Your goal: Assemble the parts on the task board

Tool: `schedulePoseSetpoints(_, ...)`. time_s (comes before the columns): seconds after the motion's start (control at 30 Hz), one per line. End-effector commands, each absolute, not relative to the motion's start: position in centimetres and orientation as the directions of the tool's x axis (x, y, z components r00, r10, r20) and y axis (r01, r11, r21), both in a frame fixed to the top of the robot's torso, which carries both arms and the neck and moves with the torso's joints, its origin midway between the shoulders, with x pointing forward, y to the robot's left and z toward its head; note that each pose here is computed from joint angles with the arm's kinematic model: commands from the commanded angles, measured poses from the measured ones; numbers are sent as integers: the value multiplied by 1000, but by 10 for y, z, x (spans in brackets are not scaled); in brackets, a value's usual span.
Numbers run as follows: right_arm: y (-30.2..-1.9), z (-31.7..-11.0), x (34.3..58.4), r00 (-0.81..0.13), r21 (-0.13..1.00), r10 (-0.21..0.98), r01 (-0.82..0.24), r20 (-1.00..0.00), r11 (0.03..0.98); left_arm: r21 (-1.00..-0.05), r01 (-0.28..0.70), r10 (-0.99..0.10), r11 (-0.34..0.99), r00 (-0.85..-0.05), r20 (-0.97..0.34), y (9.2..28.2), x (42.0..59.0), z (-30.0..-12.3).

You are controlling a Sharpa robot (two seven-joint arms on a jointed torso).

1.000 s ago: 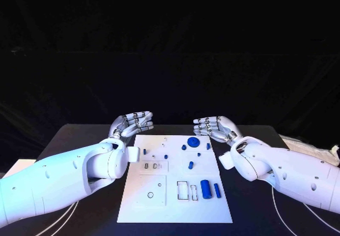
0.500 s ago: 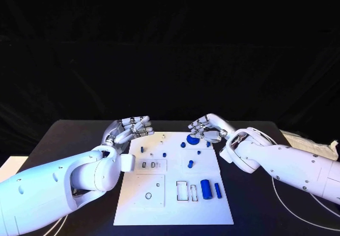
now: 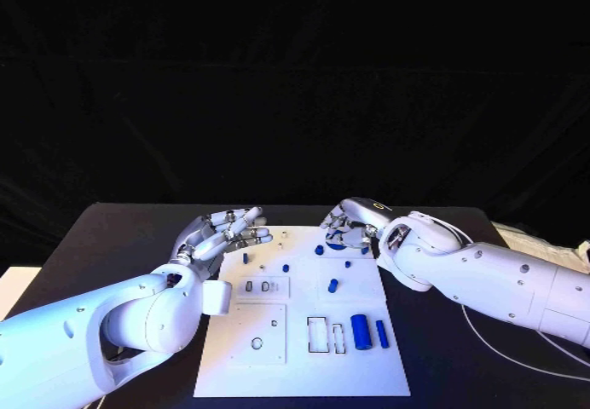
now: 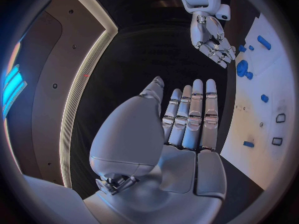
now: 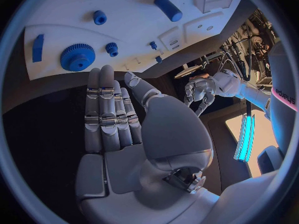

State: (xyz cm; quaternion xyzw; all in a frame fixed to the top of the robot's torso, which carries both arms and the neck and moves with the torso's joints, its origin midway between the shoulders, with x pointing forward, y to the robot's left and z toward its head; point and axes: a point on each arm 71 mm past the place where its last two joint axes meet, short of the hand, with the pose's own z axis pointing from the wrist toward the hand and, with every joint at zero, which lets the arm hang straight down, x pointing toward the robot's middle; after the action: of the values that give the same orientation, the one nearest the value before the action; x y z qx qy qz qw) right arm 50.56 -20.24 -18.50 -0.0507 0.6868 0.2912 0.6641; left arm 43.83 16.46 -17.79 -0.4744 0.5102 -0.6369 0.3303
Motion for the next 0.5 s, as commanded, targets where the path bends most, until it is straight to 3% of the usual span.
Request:
schedulePoseSetpoints(0.03, -199, -187, 506, -107, 201, 171, -453, -979, 869, -953, -86, -878, -291, -372, 301, 159, 434, -173)
schedulePoseSetpoints(0.5, -190, -187, 509, -129, 117, 64, -456, -990, 882, -949, -95, -866, -299, -391, 312, 155, 429, -166)
